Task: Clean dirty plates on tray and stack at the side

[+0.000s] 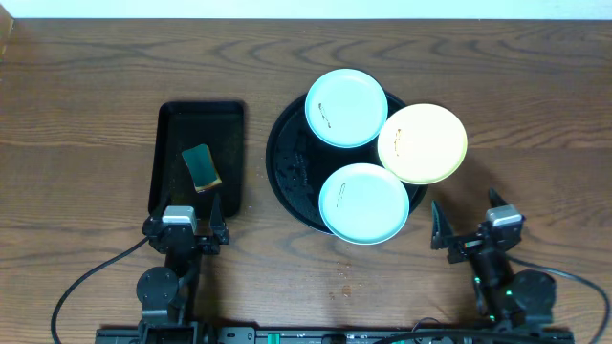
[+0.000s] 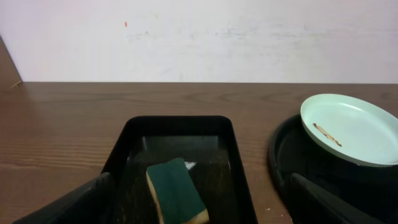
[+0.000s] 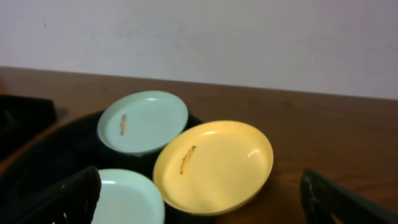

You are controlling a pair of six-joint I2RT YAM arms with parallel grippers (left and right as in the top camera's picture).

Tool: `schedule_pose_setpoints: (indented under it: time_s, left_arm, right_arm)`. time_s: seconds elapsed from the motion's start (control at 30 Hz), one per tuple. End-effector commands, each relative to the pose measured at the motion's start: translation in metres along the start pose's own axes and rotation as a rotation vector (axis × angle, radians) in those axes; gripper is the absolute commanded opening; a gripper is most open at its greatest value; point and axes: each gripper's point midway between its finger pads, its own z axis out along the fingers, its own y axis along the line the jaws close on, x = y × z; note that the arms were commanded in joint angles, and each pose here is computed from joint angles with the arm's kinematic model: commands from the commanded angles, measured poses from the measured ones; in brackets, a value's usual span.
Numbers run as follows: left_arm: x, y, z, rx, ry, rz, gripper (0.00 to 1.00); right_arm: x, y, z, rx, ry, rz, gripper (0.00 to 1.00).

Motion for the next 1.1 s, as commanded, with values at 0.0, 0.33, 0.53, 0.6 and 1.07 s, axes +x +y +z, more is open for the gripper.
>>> schedule_pose_setpoints:
  time_s: [0.0, 0.33, 0.53, 0.6, 1.07]
  left_arm:
    - [0.014, -0.006, 0.0, 0.034, 0.046, 0.007, 0.86]
    - [0.014, -0.006, 0.0, 0.034, 0.046, 0.007, 0.86]
    - [0.014, -0.006, 0.0, 0.034, 0.046, 0.007, 0.86]
    - [0.014, -0.006, 0.0, 0.034, 0.046, 0.007, 0.86]
    - [0.011, -0.007, 0.0, 0.044, 0.035, 0.006, 0.98]
  right_arm:
    - [-0.068, 0.005, -0.012, -0.005, -0.049, 0.029, 0.99]
    - [-0.131, 0.037, 0.006, -0.161, 0.52, 0.188, 0.99]
    - [-0.091, 0.048, 0.024, -0.222, 0.927, 0.38, 0.99]
    - [-0.079, 0.054, 0.029, -0.255, 0.996, 0.429, 0.98]
    - [0.042, 0.041, 0.022, 0.12, 1.321, 0.428, 0.57]
